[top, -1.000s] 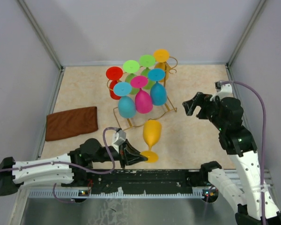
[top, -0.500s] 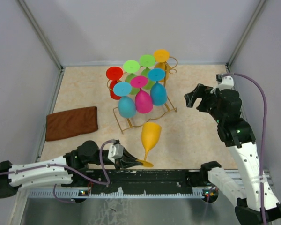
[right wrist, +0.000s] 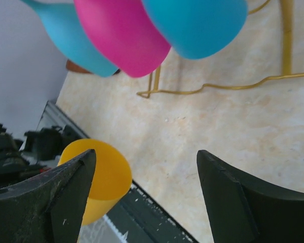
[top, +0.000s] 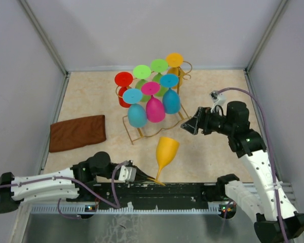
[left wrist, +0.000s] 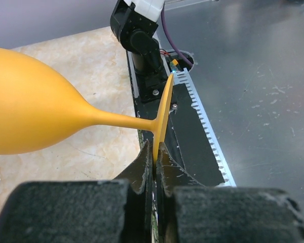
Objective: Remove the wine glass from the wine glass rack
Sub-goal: Place the wine glass at the center of the board.
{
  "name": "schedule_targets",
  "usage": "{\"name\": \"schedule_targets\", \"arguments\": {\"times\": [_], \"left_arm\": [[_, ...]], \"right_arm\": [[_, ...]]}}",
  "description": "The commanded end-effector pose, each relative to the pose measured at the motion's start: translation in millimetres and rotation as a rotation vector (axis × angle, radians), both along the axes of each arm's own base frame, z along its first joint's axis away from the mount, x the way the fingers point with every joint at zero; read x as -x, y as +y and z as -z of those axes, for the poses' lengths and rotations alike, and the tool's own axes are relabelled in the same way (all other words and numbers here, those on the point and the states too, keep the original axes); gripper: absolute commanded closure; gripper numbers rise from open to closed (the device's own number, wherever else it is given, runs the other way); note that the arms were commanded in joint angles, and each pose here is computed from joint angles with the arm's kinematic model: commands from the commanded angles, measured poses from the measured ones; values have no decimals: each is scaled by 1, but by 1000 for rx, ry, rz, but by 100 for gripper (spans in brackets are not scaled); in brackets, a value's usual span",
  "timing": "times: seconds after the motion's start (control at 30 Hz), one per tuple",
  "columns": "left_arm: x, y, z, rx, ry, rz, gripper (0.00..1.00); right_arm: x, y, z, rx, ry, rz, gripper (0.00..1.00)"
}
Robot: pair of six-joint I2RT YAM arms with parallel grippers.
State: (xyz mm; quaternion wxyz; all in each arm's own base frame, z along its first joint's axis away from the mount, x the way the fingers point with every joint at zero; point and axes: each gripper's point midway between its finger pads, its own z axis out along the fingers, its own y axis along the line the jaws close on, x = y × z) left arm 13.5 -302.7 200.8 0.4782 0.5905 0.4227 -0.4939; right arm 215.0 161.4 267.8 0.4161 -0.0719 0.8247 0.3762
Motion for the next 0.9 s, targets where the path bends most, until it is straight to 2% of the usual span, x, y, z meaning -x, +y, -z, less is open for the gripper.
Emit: {"name": "schedule_targets", "arguments": {"times": [0.0,0.3,0.47,0.6,0.7,0.87], "left_arm": [[-1,-1,-6,22,-55,8,100],[-1,-3,1,-30,-83,26,100],[0,-7,-14,10,-106,41,100],[0,-8,-15,2,-122,49,100],[3,-8,-7,-35,-115,72,100],[0,-8,-7,-38,-118,61,100]], "right_arm": [[26,33,-13,-145,11,-261,22],[66,52,-26,-272,29,-579,27],[71,55,-14,-302,95,-619,40],[70,55,-6,-284,116,-613,39],[75,59,-8,-295,115,-647,43],[100,66,-17,-330,100,-797,44]]}}
